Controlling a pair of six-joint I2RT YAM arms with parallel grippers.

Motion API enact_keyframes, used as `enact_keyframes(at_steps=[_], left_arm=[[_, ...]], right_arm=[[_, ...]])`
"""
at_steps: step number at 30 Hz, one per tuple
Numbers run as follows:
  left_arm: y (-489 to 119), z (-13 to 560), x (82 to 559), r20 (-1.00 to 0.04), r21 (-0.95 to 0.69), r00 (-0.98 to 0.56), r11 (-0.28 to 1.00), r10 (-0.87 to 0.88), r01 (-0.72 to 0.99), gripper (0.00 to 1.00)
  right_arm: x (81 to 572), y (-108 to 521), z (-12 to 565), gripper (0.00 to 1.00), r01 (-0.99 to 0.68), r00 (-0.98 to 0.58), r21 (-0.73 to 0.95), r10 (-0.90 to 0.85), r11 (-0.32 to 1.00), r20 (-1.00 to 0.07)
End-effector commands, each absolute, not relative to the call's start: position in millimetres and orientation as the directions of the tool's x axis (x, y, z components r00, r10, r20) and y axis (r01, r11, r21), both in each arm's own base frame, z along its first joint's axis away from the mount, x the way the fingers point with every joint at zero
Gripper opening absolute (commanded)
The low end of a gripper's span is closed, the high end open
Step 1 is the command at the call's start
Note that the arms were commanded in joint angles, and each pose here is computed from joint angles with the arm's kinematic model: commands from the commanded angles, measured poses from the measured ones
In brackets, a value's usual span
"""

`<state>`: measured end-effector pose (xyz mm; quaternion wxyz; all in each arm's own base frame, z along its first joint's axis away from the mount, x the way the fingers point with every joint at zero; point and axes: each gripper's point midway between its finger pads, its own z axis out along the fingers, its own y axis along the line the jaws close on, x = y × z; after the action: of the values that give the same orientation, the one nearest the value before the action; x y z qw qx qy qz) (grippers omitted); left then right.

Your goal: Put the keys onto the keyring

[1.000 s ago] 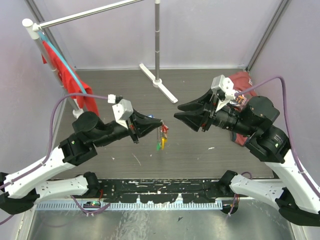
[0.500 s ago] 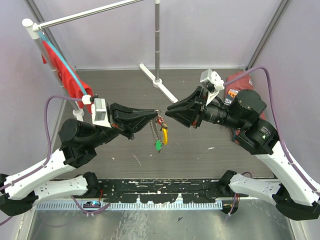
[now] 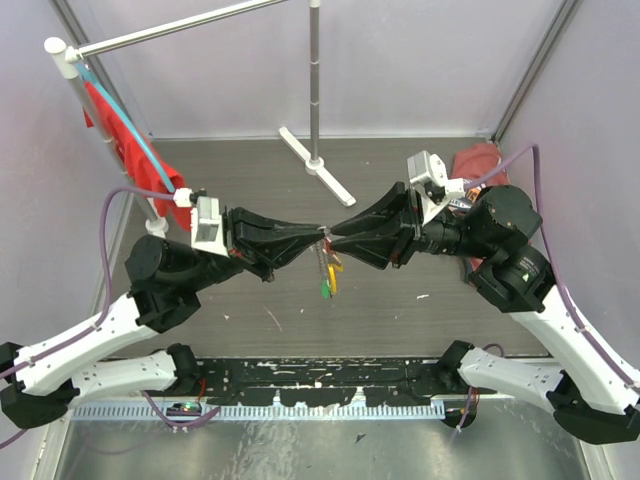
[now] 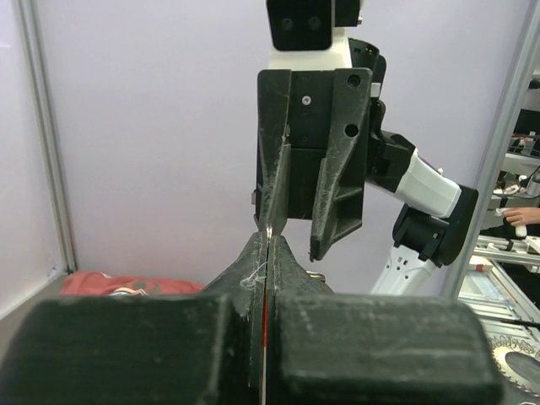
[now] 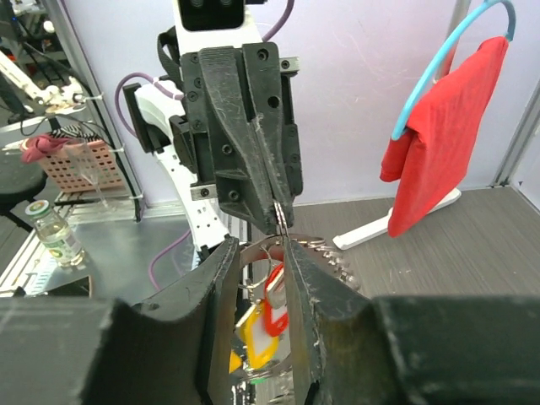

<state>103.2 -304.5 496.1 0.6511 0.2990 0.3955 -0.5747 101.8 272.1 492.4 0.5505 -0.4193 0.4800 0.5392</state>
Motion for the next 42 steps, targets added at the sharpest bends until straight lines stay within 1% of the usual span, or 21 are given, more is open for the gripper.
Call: enact_keyframes(at_steps=[1,4,6,9,12,15,20,22,24,30,34,35,40,42], left_arm=[[-298.5,521.1,92.1,-0.821,-0.032,0.040,0.115,-0.569,0.993,0.00],[-299.3,521.0,92.0,-0.824,-0.031,0.039,0.113,-0.565,0.993,0.00],[-299.8,520.9,92.0,-0.826,-0.032,0.037,0.113,-0.563,0.993,0.00],[-300.8,521.6,90.0,-0.837,-0.022,0.039,0.105,-0.546,0.994,0.00],[-305.1,520.9,84.4,-0.856,0.000,0.038,0.074,-0.516,0.997,0.00],[-309.4,519.0,82.8,-0.867,0.003,0.031,0.056,-0.497,0.998,0.00],[-311.6,520.4,82.7,-0.869,0.004,0.028,0.049,-0.494,0.999,0.00],[-312.5,520.7,82.7,-0.870,0.005,0.028,0.047,-0.493,0.999,0.00],[-313.6,520.6,82.7,-0.871,0.004,0.025,0.044,-0.491,0.999,0.00],[-314.9,519.3,83.1,-0.874,0.002,0.022,0.042,-0.486,0.999,0.00],[-316.0,517.7,83.5,-0.876,0.001,0.021,0.041,-0.482,0.999,0.00],[-316.1,517.7,83.6,-0.876,0.000,0.020,0.042,-0.481,0.999,0.00],[-314.0,517.6,83.8,-0.876,0.000,0.023,0.049,-0.482,0.999,0.00],[-313.9,517.1,84.1,-0.877,0.001,0.025,0.052,-0.481,0.999,0.00]], right_arm=[[91.4,273.7,504.4,0.33,-1.000,0.010,-0.009,0.225,0.006,-0.974],[91.8,272.8,502.6,0.28,-1.000,0.009,-0.007,0.222,0.012,-0.975],[91.2,271.9,501.2,0.26,-1.000,0.012,-0.009,0.212,0.014,-0.977],[96.3,268.0,496.6,0.31,-0.998,0.045,-0.036,0.177,0.058,-0.983],[102.7,262.6,486.9,0.32,-0.992,0.071,-0.058,0.116,0.110,-0.991],[99.7,259.4,483.4,0.30,-0.991,0.095,-0.086,0.090,0.103,-0.991],[95.8,258.9,480.8,0.23,-0.992,0.103,-0.097,0.077,0.080,-0.992],[94.4,258.2,482.2,0.22,-0.992,0.108,-0.102,0.080,0.077,-0.991],[94.0,257.9,483.1,0.23,-0.992,0.110,-0.103,0.082,0.076,-0.991],[91.7,257.5,484.2,0.36,-0.992,0.112,-0.106,0.086,0.067,-0.990],[91.8,257.3,485.3,0.40,-0.992,0.115,-0.109,0.089,0.069,-0.989],[91.8,257.5,485.6,0.39,-0.992,0.114,-0.108,0.090,0.069,-0.989],[92.8,258.1,483.6,0.22,-0.993,0.105,-0.099,0.086,0.070,-0.991],[93.7,257.6,484.1,0.17,-0.992,0.106,-0.099,0.087,0.078,-0.991]])
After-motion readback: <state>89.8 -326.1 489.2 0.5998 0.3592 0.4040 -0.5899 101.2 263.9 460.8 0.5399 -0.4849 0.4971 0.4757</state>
